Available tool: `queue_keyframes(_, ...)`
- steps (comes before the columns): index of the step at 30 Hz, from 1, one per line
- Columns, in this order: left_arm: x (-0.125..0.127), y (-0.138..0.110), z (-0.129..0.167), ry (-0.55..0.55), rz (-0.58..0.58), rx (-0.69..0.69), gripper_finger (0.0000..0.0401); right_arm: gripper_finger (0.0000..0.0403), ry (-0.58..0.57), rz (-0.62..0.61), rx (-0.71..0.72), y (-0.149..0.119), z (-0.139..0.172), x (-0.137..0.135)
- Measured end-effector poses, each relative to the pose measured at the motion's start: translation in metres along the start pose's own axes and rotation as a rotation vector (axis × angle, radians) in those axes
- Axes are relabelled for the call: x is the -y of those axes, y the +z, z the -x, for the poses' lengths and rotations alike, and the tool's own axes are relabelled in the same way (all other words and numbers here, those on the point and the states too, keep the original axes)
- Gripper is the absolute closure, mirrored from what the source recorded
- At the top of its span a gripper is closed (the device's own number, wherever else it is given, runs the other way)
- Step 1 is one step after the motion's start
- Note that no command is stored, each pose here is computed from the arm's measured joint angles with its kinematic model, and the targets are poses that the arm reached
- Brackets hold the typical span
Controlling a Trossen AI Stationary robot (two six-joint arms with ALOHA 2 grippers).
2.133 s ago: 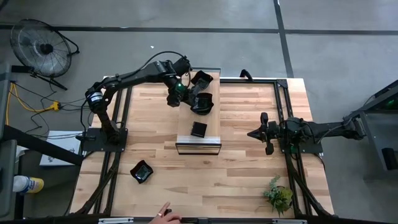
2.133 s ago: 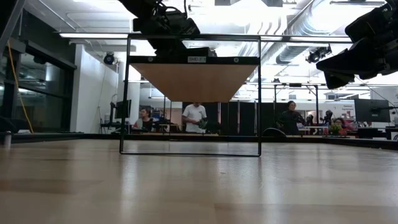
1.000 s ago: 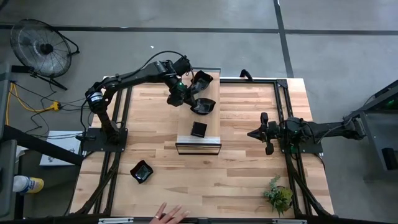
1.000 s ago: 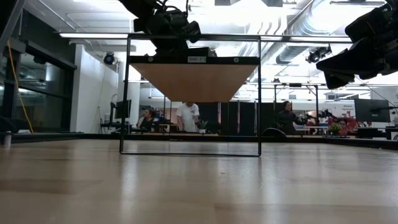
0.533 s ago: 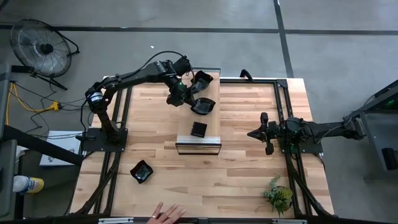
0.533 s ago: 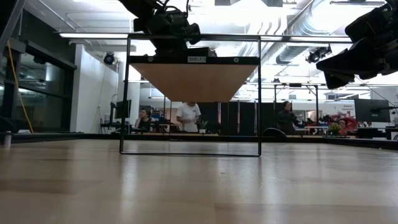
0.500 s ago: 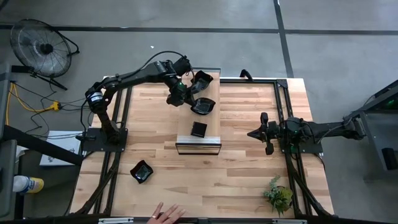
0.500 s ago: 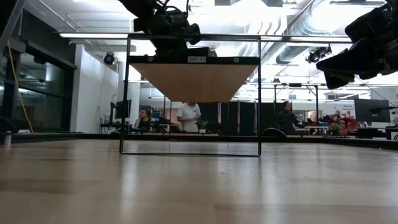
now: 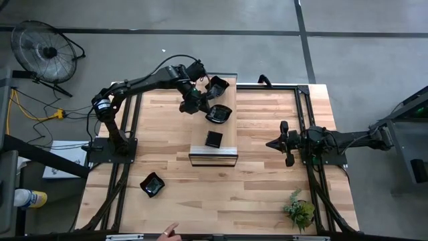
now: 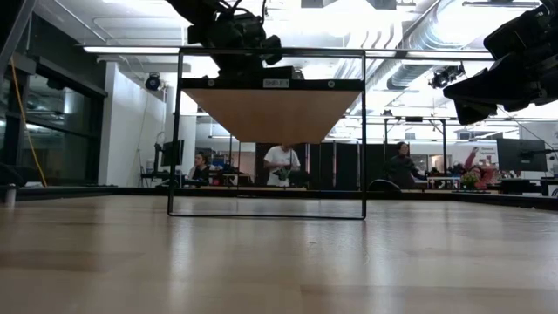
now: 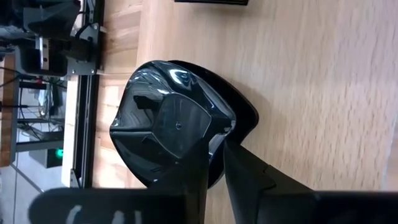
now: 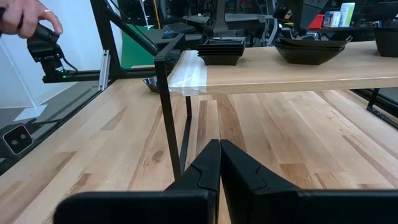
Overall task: Pick & Place Mini shaped plates
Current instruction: Stack the leaf-shaped plate on top of the stacked leaf-shaped plates on the shelf, then stack the distorted square plate on top of the stacked distorted square plates on the shelf
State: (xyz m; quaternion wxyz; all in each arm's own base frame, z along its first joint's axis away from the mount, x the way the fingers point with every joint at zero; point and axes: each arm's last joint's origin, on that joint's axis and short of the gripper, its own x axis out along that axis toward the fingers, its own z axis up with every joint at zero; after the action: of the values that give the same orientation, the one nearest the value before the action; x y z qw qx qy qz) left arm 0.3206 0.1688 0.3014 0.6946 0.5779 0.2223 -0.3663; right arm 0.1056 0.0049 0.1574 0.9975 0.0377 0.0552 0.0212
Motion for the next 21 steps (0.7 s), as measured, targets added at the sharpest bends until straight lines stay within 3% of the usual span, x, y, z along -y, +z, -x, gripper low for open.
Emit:
queue_keyframes(12,0.000,-0.001,0.001,-0.009,0.115,-0.048,0.0267,0.0398,-0.001,0.000,0.000,0.000,0.000,0.000)
queue_keyframes(21,0.000,0.014,0.024,-0.008,0.119,-0.088,0.0258,0.0398,0.000,0.000,0.001,0.000,0.000,0.000)
